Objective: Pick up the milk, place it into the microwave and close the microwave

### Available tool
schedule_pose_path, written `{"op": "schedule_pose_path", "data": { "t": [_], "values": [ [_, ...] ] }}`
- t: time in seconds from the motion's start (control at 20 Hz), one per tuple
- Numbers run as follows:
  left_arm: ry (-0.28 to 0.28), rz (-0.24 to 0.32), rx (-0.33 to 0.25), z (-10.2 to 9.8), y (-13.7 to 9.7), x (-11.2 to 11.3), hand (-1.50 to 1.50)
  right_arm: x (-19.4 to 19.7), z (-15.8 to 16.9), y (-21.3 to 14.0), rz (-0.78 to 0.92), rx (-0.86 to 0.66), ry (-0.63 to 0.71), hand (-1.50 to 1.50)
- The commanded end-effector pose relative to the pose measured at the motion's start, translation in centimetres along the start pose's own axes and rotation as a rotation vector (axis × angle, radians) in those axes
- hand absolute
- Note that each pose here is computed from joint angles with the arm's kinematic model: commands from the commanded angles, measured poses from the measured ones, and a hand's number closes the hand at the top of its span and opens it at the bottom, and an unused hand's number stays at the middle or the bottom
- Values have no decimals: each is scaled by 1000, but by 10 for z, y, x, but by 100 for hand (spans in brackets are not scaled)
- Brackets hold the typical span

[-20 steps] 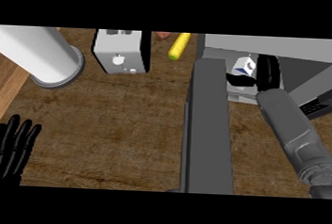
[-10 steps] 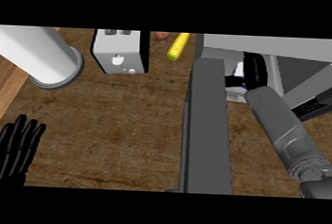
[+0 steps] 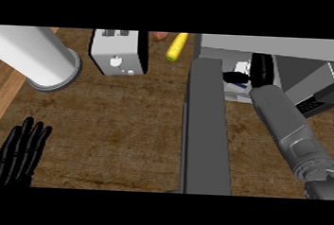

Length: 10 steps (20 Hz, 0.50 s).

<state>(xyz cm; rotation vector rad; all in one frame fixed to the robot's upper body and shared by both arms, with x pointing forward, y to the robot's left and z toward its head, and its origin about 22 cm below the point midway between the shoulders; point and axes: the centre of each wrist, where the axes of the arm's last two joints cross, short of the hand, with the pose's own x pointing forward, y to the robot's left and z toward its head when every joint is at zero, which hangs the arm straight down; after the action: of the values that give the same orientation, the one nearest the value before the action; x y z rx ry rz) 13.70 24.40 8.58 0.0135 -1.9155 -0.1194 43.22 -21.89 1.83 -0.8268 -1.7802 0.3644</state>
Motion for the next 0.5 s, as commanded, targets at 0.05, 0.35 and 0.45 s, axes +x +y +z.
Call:
{"op": "schedule_pose_path", "data": {
  "t": [0.05,0.35,0.45],
  "values": [
    [-6,1,-28,8,-4,0,-150,-6,-10,-18,6,-59,2,-150],
    [12,-14,3,1,0,0,-150,-14,-10,-27,-7,-116,-41,-150],
    [13,2,-1,3,-8,5,-150,-26,-4,-33,-9,-113,-8,-150]
  ]
}}
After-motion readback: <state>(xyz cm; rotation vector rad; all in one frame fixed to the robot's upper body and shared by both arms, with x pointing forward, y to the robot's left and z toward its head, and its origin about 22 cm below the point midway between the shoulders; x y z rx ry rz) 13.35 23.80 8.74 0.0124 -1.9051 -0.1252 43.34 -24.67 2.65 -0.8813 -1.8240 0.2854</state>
